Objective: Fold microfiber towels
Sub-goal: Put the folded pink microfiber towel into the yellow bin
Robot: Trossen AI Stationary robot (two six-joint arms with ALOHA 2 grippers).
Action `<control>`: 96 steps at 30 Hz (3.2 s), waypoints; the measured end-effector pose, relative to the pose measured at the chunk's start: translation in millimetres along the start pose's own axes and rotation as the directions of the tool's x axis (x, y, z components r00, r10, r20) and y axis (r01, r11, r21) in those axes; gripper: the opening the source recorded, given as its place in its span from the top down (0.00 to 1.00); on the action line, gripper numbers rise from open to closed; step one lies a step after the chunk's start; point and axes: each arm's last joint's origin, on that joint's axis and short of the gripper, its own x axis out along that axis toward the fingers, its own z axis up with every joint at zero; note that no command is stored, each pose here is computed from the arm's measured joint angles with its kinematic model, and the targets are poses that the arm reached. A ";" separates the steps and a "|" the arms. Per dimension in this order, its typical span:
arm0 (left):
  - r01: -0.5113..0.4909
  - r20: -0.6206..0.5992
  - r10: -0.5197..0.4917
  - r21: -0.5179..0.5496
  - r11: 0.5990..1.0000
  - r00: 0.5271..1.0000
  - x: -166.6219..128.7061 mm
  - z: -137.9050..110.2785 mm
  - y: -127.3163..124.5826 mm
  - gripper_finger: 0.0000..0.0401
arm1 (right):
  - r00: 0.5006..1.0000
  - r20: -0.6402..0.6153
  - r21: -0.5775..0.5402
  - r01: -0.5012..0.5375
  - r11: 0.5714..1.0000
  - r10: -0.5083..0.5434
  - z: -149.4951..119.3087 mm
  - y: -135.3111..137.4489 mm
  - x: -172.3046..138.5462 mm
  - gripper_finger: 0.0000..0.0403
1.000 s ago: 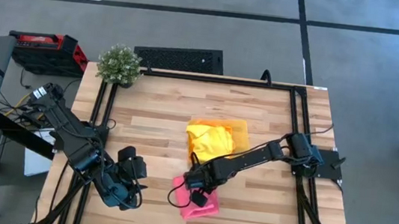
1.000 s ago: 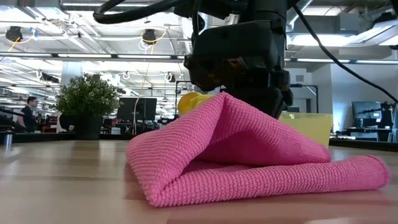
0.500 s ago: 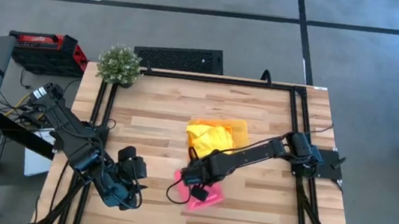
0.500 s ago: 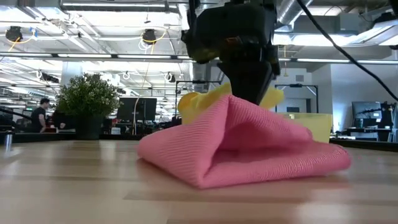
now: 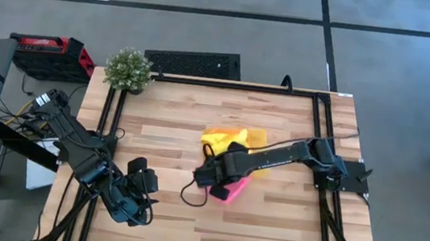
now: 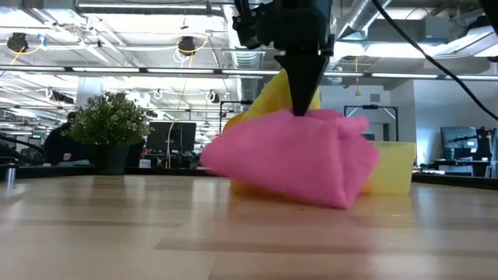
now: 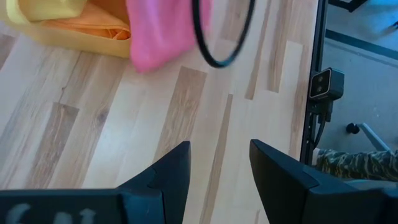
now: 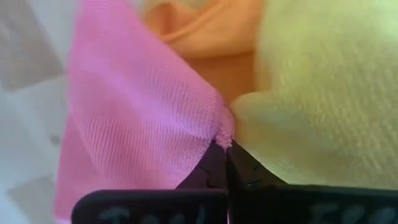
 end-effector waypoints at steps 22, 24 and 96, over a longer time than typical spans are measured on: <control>-0.001 0.001 0.001 -0.001 1.000 1.000 0.0 0.0 0.0 0.61 | 0.988 -0.026 -0.076 -0.155 0.985 0.154 3.8 2.9 -11.7 1.00; -0.001 0.002 0.001 -0.001 1.000 1.000 0.0 0.0 0.0 0.61 | 0.986 -0.032 -0.079 -0.168 0.983 0.166 1.0 8.0 -10.4 1.00; -0.002 0.000 0.002 0.032 0.999 1.000 0.0 -0.1 0.2 0.61 | 0.994 -0.051 -0.118 -0.099 0.988 0.094 46.7 -122.7 -28.9 0.68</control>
